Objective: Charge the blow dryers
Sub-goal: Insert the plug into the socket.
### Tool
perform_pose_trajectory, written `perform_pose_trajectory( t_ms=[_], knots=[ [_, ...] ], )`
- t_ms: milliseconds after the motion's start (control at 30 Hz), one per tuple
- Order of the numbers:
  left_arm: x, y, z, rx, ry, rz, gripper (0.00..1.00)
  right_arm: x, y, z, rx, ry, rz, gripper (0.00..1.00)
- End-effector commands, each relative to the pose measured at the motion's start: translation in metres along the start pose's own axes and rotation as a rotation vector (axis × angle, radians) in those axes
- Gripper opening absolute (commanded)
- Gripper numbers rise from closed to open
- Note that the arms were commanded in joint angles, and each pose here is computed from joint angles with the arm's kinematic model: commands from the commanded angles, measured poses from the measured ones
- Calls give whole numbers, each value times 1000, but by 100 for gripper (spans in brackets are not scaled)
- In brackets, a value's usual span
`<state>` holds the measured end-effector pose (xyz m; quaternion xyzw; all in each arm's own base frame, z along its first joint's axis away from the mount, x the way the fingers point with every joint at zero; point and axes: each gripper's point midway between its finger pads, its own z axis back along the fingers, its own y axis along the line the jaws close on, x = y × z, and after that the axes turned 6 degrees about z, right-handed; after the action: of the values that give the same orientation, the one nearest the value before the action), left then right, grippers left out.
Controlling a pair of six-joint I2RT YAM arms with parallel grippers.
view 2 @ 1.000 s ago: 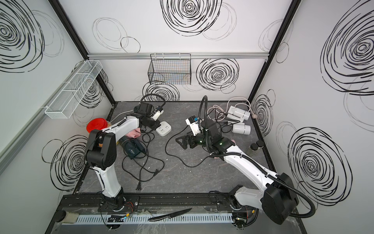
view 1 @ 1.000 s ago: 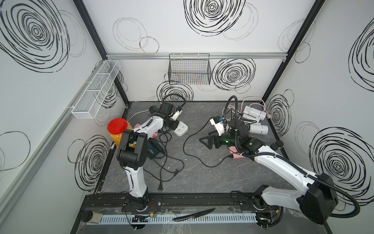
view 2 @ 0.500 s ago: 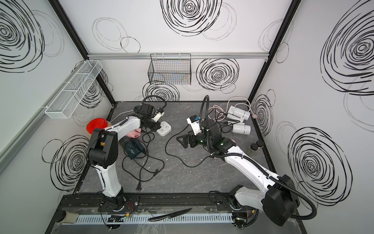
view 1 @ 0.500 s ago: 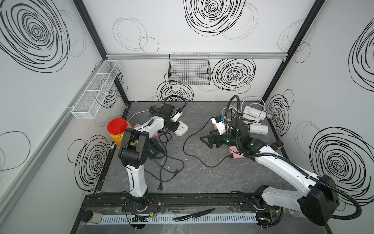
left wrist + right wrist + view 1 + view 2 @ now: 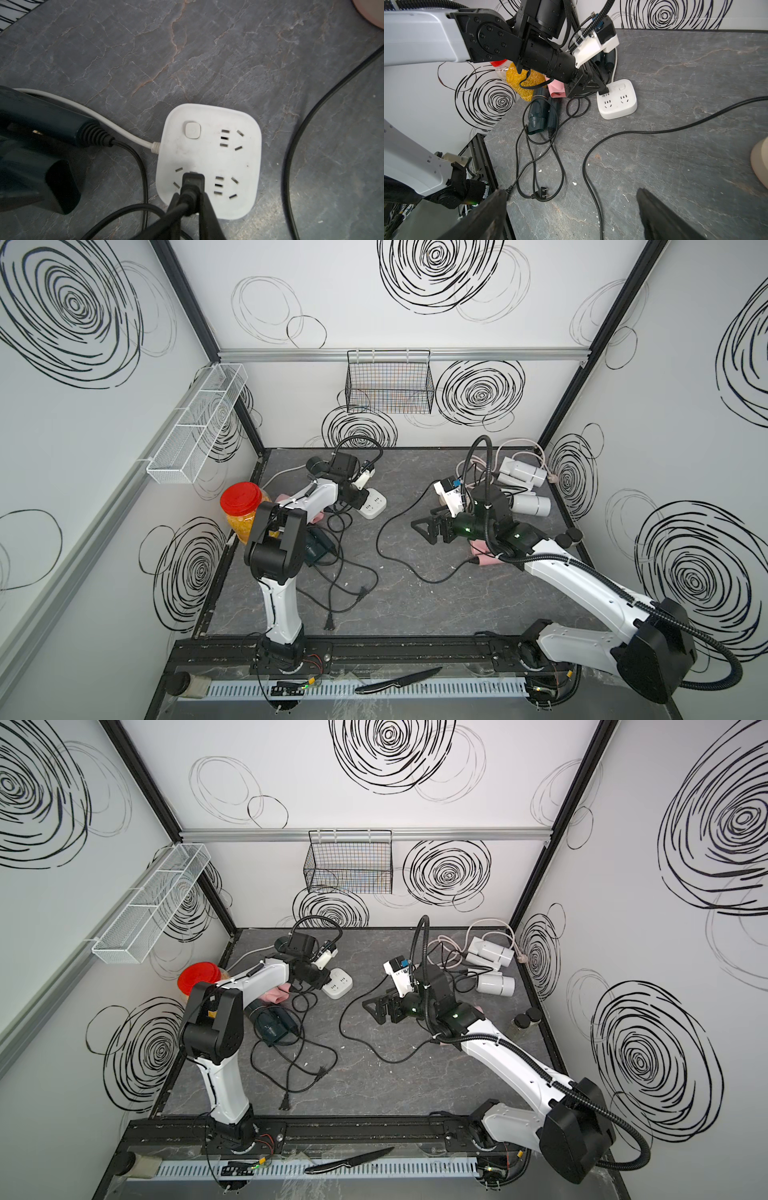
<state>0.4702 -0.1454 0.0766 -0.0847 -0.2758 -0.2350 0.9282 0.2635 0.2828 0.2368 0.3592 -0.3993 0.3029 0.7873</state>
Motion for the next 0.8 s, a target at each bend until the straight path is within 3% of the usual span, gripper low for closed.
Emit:
perform_pose_trajectory(
  t_ms=[0, 767],
  knots=[
    [12, -2, 2, -14, -38, -9, 13, -1, 2, 0, 5, -4, 18, 100],
    [25, -2, 27, 14, -81, -20, 12, -1, 4, -4, 23, 0, 11, 100]
  ],
)
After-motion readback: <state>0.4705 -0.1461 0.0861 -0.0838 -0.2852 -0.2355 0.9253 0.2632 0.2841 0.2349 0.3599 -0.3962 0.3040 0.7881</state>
